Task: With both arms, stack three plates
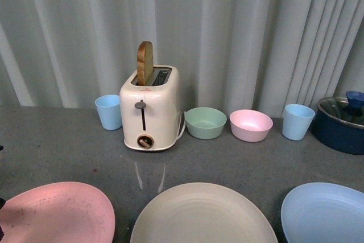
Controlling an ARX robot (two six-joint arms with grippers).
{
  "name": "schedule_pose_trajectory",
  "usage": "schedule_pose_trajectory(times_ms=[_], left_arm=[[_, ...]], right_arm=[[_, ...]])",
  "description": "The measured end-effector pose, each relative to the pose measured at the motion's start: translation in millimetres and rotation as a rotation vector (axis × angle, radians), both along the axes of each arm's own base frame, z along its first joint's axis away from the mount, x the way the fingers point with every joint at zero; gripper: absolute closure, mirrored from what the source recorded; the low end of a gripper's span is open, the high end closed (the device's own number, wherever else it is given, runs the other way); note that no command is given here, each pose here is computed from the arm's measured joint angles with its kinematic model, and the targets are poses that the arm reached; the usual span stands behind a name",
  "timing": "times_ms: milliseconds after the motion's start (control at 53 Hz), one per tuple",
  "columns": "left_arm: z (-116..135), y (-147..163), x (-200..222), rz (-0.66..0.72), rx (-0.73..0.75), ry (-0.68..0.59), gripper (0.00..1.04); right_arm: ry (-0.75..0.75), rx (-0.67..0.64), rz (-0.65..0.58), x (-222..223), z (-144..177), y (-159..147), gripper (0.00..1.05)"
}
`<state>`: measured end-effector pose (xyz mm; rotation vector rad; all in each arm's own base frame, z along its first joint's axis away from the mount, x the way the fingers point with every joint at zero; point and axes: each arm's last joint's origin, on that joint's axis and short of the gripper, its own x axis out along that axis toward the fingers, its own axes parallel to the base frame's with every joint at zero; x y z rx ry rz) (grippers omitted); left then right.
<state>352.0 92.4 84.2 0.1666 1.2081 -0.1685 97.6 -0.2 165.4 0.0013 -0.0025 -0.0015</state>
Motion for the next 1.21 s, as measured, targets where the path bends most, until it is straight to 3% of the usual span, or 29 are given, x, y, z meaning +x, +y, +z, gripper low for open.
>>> schedule_pose_trajectory(times_ms=[453,699,1076,1209], left_arm=[[-16,-3,3,-0.038,0.011,0.02,0.07],[-17,-9,4,-0.056,0.012,0.023,0.4],[-14,-13,4,-0.057,0.005,0.015,1.0],[-8,-13,4,-0.055,0.002,0.004,1.01]], right_arm=[[0.0,0.0,0.0,0,0,0,0.07],[0.0,0.0,0.0,0,0,0,0.07],[0.0,0.0,0.0,0,0,0,0.07],[0.0,0.0,0.0,0,0,0,0.07]])
